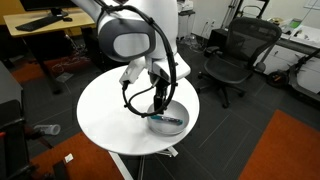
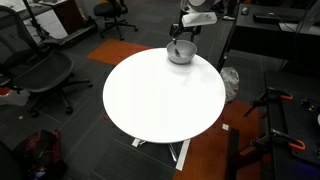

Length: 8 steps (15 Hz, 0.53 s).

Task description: Remove the marker from the bowl and put it on the table

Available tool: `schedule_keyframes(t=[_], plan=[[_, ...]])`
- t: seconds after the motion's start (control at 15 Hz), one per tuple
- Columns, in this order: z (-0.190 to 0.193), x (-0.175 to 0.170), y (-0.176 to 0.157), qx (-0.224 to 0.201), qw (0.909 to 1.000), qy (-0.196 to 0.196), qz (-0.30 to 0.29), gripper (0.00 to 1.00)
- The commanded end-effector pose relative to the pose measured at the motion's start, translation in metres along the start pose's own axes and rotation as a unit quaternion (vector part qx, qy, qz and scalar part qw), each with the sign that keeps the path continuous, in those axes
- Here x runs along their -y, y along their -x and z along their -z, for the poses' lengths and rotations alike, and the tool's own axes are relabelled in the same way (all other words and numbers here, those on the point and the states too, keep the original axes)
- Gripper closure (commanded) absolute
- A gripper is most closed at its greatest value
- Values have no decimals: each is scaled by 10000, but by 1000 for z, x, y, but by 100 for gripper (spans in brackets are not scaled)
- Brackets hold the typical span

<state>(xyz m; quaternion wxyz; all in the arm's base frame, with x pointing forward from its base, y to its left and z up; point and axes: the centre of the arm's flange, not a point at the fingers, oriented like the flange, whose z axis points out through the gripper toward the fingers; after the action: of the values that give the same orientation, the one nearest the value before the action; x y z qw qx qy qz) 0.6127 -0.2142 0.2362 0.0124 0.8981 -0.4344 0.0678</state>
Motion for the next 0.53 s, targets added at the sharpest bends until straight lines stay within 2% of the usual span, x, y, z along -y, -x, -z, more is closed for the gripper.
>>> schedule_keyframes(t=[0.0,0.47], plan=[[-19,6,-27,81,10000,39,-8,0],[-49,-1,-39,270,9993,276,-11,0]])
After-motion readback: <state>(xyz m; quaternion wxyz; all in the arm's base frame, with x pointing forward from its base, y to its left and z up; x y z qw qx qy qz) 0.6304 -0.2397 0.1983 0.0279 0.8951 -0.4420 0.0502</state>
